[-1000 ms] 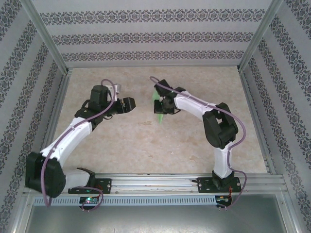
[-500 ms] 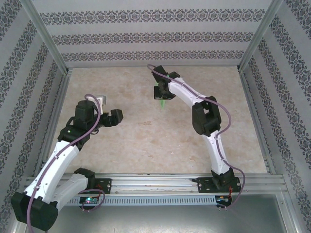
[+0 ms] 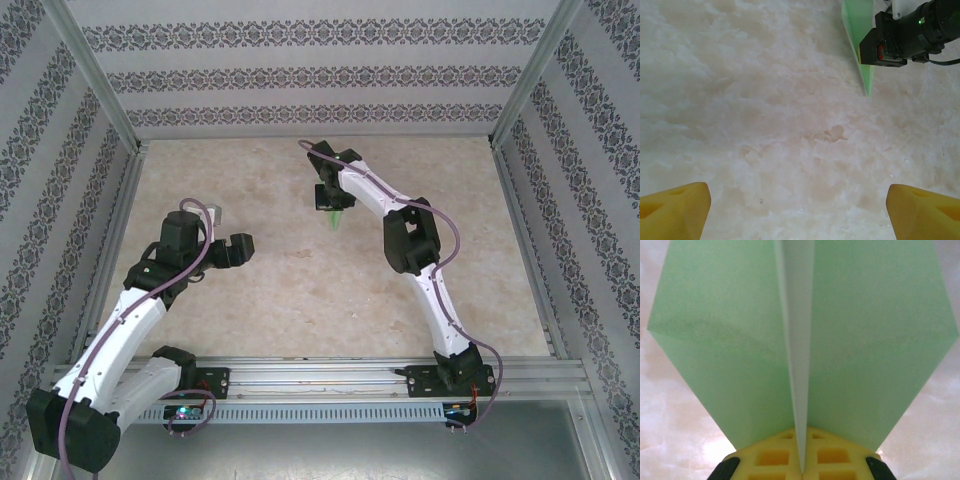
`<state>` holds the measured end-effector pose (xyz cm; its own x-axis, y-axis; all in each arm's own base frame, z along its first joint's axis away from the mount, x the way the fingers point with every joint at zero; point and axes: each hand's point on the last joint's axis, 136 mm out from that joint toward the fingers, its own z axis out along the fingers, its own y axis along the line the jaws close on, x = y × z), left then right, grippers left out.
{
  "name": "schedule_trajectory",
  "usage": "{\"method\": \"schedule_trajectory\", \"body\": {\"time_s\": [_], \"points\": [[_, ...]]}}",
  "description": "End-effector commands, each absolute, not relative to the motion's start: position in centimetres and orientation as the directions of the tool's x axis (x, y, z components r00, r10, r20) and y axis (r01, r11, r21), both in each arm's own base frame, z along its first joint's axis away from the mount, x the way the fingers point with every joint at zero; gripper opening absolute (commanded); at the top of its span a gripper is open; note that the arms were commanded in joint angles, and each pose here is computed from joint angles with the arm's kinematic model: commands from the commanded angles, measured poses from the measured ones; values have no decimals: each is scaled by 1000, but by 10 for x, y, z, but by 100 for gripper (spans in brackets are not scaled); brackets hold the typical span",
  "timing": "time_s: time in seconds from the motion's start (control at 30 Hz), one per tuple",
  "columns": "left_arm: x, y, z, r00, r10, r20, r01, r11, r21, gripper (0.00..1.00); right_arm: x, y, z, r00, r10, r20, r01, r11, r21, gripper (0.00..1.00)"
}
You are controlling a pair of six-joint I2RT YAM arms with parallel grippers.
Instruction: Fold a paper plane with a square sheet of paper (fold left side to right side)
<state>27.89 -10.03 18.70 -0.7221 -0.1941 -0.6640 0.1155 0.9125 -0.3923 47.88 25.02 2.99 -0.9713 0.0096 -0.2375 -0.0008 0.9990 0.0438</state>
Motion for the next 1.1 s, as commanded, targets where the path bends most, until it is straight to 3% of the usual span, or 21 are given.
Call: {"method": "schedule_trajectory", "body": {"time_s": [0.0,0.47,1.07], "points": [[278,-99,181,-738,-209,-642,100,907,-410,91,476,250,25,-977,23,-212,17,999,34,4],[279,-100,178,-744,-219,-632,92,902,-422,91,469,251,7,-984,24,-178,16,999,46,12],[287,-95,189,-726,-208,-655,86,918,-386,92,461,247,16,-981,20,-194,8,998,61,41]]}}
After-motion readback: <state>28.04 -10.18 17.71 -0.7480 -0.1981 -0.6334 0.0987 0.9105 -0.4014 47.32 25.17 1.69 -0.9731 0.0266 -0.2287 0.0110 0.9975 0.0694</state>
